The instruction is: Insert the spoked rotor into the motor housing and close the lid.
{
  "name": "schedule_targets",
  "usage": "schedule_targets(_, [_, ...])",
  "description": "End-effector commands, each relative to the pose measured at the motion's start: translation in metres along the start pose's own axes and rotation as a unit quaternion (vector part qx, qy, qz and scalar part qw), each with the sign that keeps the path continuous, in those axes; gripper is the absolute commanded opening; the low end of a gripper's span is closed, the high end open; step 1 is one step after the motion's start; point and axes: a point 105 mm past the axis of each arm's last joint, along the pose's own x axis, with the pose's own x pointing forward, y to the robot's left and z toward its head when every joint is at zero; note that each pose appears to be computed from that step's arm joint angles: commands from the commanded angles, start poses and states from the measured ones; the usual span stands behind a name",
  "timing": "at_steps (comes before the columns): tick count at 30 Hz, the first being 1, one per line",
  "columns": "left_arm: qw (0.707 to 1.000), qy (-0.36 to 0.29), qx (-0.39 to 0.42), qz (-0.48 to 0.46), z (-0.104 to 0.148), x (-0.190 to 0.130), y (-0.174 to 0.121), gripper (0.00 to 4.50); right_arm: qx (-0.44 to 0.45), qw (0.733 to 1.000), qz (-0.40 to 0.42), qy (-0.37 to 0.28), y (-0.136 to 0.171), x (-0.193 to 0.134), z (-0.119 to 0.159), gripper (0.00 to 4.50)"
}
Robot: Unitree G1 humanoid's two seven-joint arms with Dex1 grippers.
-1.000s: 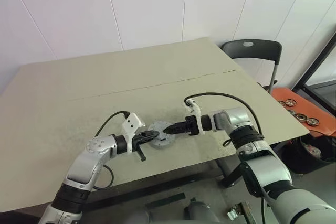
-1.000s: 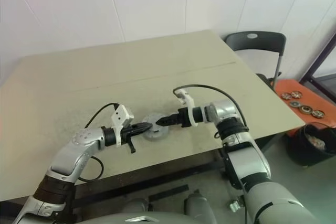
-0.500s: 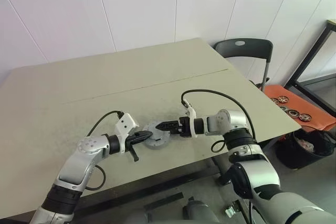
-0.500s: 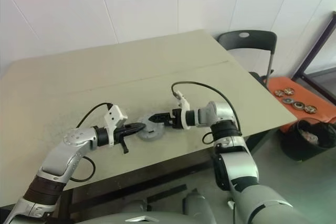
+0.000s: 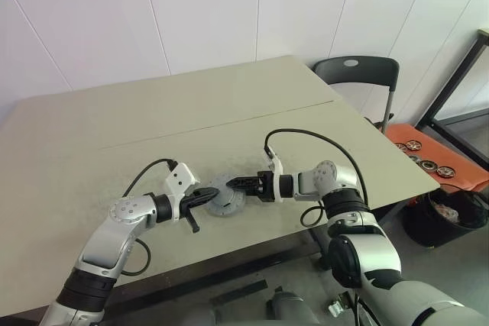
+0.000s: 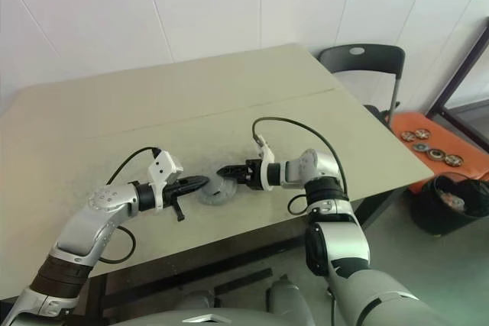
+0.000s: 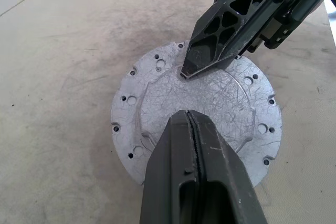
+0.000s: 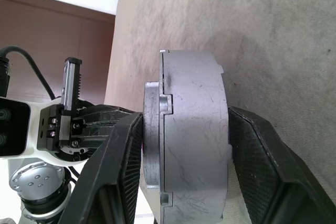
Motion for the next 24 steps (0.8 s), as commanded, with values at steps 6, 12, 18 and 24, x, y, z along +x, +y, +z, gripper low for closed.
schedule_targets(6, [0.996, -0.047, -0.022, 0.071, 0.004, 0.005, 0.016, 0.0, 0.022, 0.994, 0.103, -0.008, 0.038, 0.018, 0.006, 2.1])
schedule_targets(12, [0.987, -0.087, -0.04, 0.127, 0.011, -0.002, 0.028, 0.0, 0.087, 0.985, 0.116, -0.088, 0.036, 0.018, 0.031, 2.1])
schedule_targets(18, [0.965, -0.104, -0.123, 0.207, -0.003, -0.019, 0.043, 0.0, 0.111, 0.975, 0.115, -0.155, 0.033, 0.016, 0.051, 2.1])
schedule_targets(24, [0.889, -0.21, -0.287, 0.29, -0.003, -0.048, 0.06, 0.0, 0.126, 0.963, 0.122, -0.204, 0.032, 0.014, 0.065, 2.1])
